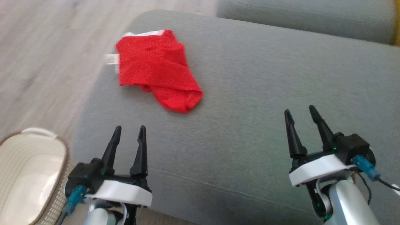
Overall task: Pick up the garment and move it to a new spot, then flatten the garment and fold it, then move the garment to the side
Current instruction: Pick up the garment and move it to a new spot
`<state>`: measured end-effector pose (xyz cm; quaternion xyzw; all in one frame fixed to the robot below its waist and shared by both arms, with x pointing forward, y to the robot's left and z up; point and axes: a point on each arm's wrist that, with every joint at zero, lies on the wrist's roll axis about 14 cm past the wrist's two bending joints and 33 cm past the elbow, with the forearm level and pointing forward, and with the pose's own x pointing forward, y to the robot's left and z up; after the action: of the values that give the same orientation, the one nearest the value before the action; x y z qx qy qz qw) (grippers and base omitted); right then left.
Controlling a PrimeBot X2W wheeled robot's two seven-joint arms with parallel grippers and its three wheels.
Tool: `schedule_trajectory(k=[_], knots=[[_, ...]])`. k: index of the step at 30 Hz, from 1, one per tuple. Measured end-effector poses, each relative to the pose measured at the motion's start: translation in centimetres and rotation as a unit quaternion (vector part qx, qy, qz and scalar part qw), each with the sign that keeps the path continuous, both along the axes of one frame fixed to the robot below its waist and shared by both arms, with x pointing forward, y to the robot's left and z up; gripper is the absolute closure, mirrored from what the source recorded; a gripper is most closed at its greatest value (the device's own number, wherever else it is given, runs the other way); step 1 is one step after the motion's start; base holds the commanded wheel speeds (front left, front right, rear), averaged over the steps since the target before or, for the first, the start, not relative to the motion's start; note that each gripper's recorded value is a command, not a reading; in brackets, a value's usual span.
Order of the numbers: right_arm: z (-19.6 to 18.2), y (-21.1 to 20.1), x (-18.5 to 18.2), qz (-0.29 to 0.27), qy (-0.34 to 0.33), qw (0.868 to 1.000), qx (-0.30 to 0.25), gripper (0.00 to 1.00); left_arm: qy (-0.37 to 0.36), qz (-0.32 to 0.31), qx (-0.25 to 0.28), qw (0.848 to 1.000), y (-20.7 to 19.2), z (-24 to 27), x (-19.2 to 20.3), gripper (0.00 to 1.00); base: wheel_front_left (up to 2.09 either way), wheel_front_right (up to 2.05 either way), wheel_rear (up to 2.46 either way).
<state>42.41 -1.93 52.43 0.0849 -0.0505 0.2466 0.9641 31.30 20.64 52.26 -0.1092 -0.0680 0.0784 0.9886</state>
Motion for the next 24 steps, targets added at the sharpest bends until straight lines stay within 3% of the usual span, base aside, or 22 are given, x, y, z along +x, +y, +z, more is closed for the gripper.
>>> schedule_trajectory(k=[12,24], knots=[[0.4,8.6,-3.0,0.128,-0.001,0.992,0.002,0.0,0.001,0.118,0.009,0.993,5.6,-0.1,-6.4,0.0,0.0,0.0,0.0],[-0.2,9.8,-3.0,0.144,0.009,0.989,0.002,0.0,-0.006,0.151,0.01,0.988,7.0,0.6,-7.3,0.0,0.0,0.0,0.0]])
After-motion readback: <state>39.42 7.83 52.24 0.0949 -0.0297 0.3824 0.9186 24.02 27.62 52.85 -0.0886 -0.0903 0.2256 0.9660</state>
